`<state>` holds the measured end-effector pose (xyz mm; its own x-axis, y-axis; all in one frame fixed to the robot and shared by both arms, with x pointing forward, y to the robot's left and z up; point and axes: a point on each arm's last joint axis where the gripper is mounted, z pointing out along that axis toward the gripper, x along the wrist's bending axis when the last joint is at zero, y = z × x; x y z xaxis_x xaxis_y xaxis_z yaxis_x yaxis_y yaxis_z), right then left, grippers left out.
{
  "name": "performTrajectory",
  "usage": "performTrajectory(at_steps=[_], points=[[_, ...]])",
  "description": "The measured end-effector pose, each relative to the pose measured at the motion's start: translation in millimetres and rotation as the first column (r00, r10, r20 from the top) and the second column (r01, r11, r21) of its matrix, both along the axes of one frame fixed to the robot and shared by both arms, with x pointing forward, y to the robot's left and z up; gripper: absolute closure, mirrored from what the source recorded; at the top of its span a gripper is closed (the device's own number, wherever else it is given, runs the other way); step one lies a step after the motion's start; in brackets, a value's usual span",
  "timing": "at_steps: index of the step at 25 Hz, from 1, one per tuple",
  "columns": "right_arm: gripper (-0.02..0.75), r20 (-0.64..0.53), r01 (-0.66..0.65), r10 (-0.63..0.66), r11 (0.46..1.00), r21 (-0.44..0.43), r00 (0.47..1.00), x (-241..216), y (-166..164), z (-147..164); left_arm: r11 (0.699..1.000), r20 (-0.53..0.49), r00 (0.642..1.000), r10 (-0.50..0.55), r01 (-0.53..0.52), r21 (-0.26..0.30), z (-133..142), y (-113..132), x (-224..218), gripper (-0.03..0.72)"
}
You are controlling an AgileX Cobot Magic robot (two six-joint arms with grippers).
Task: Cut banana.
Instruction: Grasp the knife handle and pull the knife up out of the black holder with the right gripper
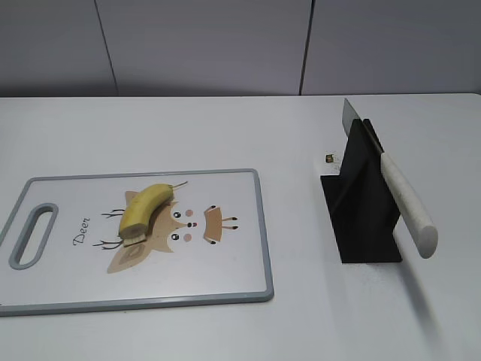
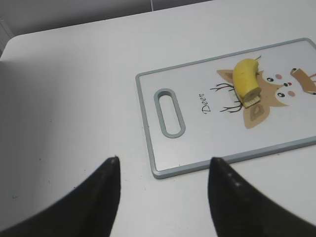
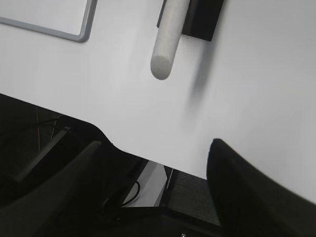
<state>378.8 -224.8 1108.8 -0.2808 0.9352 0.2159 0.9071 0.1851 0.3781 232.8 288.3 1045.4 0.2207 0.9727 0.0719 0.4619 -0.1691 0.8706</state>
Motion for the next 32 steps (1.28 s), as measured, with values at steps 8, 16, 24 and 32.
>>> performTrajectory(at_steps=[8, 16, 24, 32], points=[[0.249, -0.055, 0.006, -0.007, 1.0, -0.017, 0.998, 39, 17, -3, 1.0, 0.0, 1.0, 0.0, 0.0, 0.0, 0, 0, 0, 0.137], [0.249, -0.122, 0.013, -0.02, 0.998, -0.058, 0.992, 80, 32, -29, 1.0, 0.0, 1.0, 0.0, 0.0, 0.0, 0, 0, 0, 0.137], [0.249, -0.159, 0.013, -0.031, 0.994, -0.108, 0.987, 105, 39, -58, 1.0, 0.0, 1.0, 0.0, 0.0, 0.0, 0, 0, 0, 0.137], [0.249, -0.241, 0.008, -0.043, 0.989, -0.145, 0.97, 119, 45, -86, 1.0, 0.0, 1.0, 0.0, 0.0, 0.0, 0, 0, 0, 0.137]])
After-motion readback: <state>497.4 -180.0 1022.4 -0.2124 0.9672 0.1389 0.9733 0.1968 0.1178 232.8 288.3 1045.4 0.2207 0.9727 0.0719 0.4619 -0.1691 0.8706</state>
